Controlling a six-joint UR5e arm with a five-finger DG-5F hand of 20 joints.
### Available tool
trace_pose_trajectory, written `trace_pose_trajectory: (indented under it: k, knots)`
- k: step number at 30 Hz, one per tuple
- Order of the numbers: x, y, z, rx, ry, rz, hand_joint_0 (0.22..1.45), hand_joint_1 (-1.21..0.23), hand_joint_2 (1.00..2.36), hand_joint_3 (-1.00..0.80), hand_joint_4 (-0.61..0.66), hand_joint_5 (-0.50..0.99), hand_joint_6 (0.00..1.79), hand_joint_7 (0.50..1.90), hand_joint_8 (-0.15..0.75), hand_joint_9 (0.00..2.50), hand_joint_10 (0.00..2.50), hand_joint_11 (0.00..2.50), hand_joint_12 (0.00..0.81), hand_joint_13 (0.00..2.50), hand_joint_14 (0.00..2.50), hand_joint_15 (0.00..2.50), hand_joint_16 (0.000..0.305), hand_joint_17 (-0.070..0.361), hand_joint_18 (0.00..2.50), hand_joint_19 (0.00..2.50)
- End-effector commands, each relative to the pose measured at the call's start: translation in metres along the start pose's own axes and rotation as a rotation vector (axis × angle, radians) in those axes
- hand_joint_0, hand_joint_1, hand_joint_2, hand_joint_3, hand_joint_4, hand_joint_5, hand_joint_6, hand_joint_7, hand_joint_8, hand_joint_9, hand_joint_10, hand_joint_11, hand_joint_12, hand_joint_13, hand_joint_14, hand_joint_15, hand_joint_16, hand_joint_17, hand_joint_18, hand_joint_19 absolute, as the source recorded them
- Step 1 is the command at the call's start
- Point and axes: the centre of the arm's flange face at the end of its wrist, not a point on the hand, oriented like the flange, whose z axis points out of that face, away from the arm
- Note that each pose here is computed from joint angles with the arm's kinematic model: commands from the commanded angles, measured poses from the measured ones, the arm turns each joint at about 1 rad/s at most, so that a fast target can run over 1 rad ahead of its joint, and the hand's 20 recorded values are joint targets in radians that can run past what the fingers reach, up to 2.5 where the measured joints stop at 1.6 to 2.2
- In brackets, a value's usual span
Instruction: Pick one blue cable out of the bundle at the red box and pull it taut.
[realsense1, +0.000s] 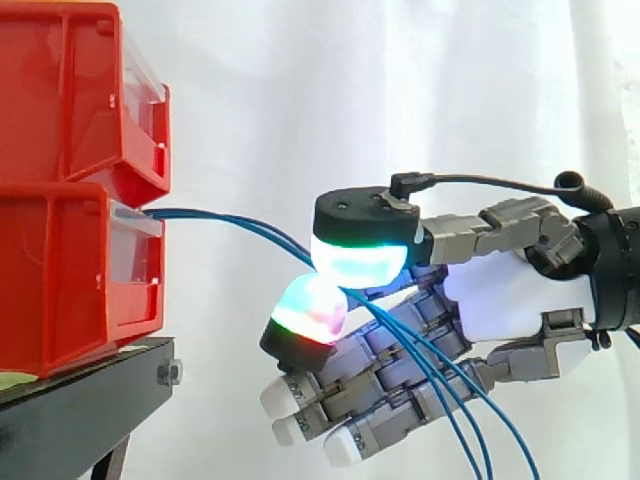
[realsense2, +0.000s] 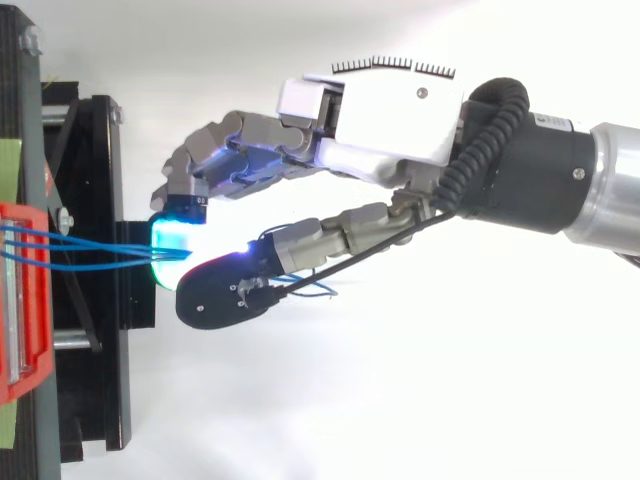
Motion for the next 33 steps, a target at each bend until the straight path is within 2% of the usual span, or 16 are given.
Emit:
trace_pose_trajectory:
  k: [1,7,10,13,15,16,21,28,30,33]
  knots:
    - [0.0005,0.0041,0.0012,-0.008,0.001,0.005,0.59,-0.75,1.01,-0.08,0.19,-0.15,0.88,1.02,0.378,0.54,0.0,0.17,0.409,0.31,0.0,0.06,0.063,0.142,0.47,0.17]
    - [0.0004,0.0054,0.0015,-0.009,-0.001,0.006,0.63,-0.83,1.02,-0.06,0.06,-0.16,0.88,1.01,0.35,0.53,0.0,0.17,0.386,0.31,0.0,0.05,0.057,0.129,0.47,0.16]
    - [0.0005,0.0076,0.0021,-0.013,-0.001,0.007,0.65,-0.88,1.02,-0.09,0.05,-0.16,0.89,1.02,0.342,0.53,0.0,0.18,0.382,0.31,0.0,0.05,0.056,0.126,0.47,0.15]
    - [0.0004,0.0088,0.0018,-0.008,-0.001,0.005,0.68,-0.93,1.02,-0.24,0.12,-0.17,0.89,0.96,0.33,0.5,0.0,0.18,0.384,0.3,0.0,0.05,0.056,0.127,0.47,0.13]
    - [0.0003,0.0081,0.001,0.0,0.001,0.006,0.65,-0.94,1.0,-0.48,0.2,-0.17,0.87,0.99,0.328,0.5,0.0,0.18,0.383,0.29,0.0,0.05,0.057,0.127,0.45,0.14]
    - [0.0003,0.008,0.0009,0.001,0.001,0.005,0.64,-0.93,1.0,-0.5,0.2,-0.17,0.87,1.0,0.327,0.5,0.0,0.18,0.383,0.29,0.0,0.05,0.057,0.127,0.45,0.14]
    - [0.0001,0.0078,0.0008,0.003,0.0,0.006,0.51,-0.75,1.0,-0.5,0.23,-0.16,0.87,1.02,0.359,0.52,0.0,0.17,0.405,0.28,0.0,0.06,0.061,0.137,0.44,0.18]
    - [-0.0002,0.0079,0.0009,0.001,-0.004,0.007,0.53,-0.62,1.0,-0.49,0.23,-0.15,0.87,1.04,0.361,0.54,0.0,0.17,0.396,0.28,0.0,0.07,0.059,0.133,0.4,0.21]
    - [0.001,0.008,0.0008,0.001,-0.002,0.007,0.58,-0.65,1.01,-0.3,0.2,-0.14,0.88,1.09,0.358,0.55,0.0,0.16,0.385,0.3,0.0,0.08,0.057,0.128,0.4,0.2]
    - [-0.0002,0.0079,0.0009,0.001,-0.004,0.007,0.59,-0.74,1.02,-0.14,0.22,-0.14,0.89,1.11,0.381,0.58,0.0,0.2,0.401,0.34,0.0,0.08,0.06,0.136,0.46,0.18]
